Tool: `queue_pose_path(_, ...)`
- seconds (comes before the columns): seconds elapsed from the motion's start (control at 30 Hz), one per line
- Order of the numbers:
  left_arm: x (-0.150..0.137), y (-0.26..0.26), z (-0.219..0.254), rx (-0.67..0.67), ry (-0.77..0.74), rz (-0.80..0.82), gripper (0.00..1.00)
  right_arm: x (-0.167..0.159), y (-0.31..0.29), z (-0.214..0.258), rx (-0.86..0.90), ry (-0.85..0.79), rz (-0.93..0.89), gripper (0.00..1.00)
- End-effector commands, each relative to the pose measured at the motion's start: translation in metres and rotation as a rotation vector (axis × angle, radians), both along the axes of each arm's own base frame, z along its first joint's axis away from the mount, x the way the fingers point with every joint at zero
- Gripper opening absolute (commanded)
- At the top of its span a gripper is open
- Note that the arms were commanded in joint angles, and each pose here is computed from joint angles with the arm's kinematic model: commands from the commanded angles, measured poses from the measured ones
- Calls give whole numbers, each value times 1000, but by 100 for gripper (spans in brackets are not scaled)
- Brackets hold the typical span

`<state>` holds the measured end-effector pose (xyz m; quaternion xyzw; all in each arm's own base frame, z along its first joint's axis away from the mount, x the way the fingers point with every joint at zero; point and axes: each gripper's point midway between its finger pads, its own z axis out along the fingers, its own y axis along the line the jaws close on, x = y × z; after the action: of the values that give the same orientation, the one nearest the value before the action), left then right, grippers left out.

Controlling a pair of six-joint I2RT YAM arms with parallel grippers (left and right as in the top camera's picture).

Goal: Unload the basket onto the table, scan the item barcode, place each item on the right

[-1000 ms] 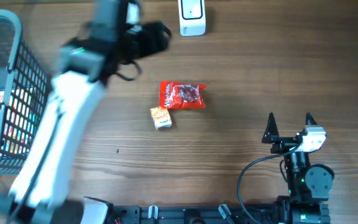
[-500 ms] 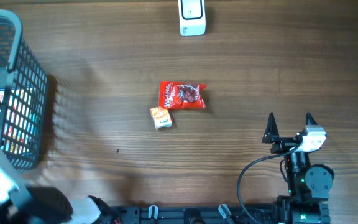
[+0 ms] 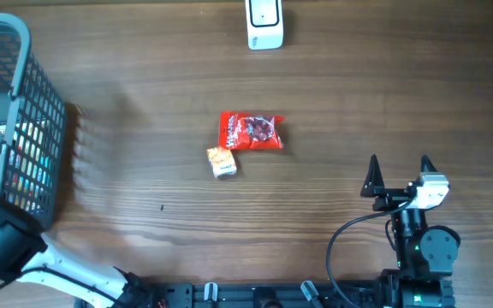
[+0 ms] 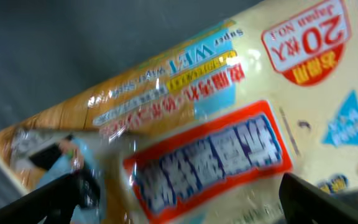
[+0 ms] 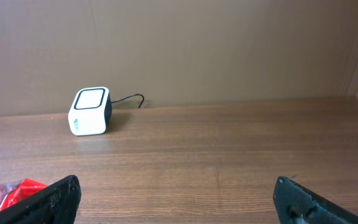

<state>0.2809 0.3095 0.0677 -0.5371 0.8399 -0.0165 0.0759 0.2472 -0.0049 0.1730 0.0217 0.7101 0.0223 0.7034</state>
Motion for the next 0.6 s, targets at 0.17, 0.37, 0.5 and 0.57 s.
queue_pose_path(0.17,4,29,-18,165,37,-188,100,0,-2,1,-8,-8,-13,99)
queue_pose_path(0.37,5,28,-48,201,7,-209,100,0,-2,1,-9,-8,-13,100)
queue_pose_path(0.5,10,7,-54,103,-49,-229,72,0,-2,2,-9,-8,-13,100)
queue_pose_path(0.57,7,-1,-55,65,-45,-233,65,0,-2,2,-9,-8,-13,100)
